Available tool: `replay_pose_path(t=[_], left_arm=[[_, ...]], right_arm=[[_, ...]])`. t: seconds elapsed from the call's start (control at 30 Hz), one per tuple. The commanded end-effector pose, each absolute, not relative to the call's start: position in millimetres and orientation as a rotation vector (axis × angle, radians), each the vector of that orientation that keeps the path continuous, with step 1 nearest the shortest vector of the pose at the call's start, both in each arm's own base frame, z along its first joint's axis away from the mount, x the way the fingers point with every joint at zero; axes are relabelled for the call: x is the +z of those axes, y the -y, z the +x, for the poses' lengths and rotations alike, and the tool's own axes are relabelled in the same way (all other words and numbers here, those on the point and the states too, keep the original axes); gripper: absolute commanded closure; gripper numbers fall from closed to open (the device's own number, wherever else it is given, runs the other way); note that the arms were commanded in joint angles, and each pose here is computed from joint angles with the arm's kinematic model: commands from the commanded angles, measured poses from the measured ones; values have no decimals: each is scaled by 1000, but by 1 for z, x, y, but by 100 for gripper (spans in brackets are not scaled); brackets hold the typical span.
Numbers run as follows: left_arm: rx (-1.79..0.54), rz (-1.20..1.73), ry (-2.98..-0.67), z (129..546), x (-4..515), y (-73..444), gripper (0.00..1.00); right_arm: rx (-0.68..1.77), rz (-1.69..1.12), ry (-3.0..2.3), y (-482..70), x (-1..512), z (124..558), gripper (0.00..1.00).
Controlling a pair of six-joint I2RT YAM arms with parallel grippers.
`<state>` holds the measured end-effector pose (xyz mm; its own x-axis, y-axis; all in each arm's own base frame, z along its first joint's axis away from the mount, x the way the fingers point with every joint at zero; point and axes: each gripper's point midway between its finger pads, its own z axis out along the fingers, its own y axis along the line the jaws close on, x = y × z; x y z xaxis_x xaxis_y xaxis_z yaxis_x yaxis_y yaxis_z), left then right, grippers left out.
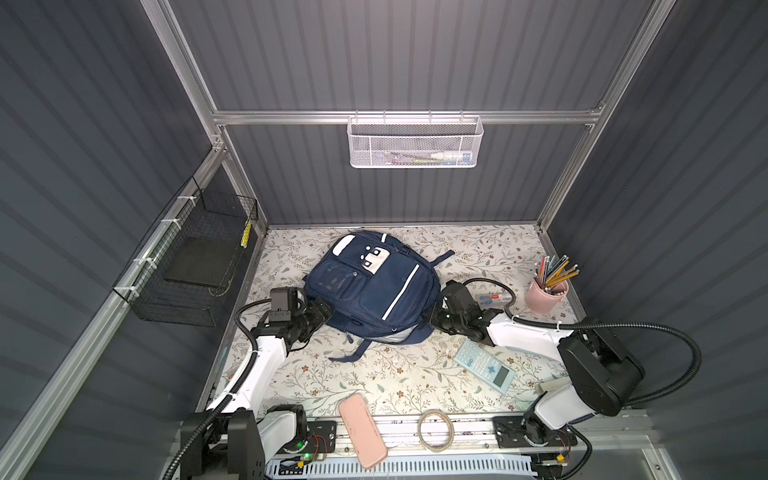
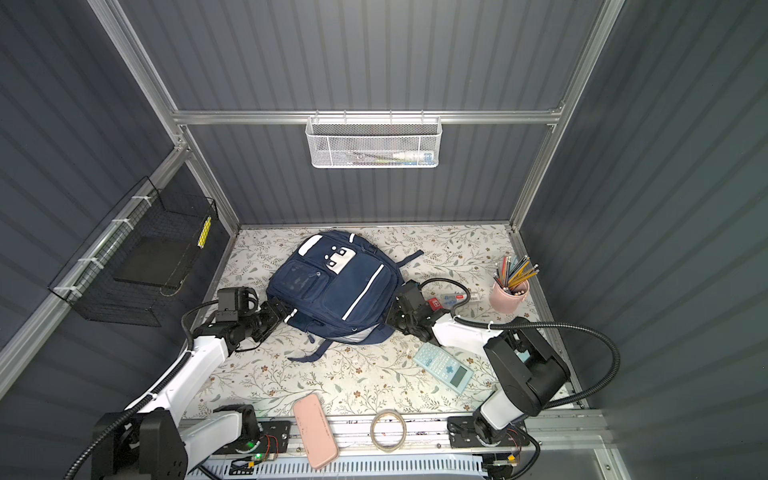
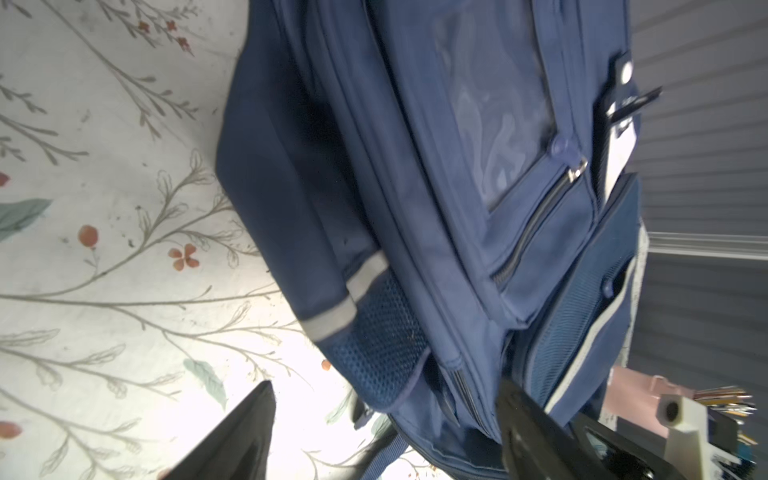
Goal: Pack the student bag
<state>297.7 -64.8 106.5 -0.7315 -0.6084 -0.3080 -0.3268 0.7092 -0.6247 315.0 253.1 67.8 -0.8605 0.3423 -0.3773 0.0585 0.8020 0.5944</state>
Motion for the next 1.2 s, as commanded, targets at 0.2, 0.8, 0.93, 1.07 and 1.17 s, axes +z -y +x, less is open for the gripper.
replay_pose_path(t=[0.2, 0.8, 0.93, 1.07, 1.17], left_arm=[[-969, -720, -2301, 300, 108, 99, 18], [-883, -1038, -2283, 293, 39, 103, 31], [-914, -1030, -2308, 300, 31, 111, 54], [-921, -1002, -2316, 305, 34, 115, 96], [-957, -999, -2301, 306, 44, 118, 100]], right_arm=[[673, 238, -2505, -233, 81, 362, 58], [717, 22, -2396, -270, 133, 284, 30], [811, -153, -2374, -319, 131, 264, 22], [888, -315, -2357, -366, 124, 245, 22], [894, -417, -2335, -395, 124, 233, 23]])
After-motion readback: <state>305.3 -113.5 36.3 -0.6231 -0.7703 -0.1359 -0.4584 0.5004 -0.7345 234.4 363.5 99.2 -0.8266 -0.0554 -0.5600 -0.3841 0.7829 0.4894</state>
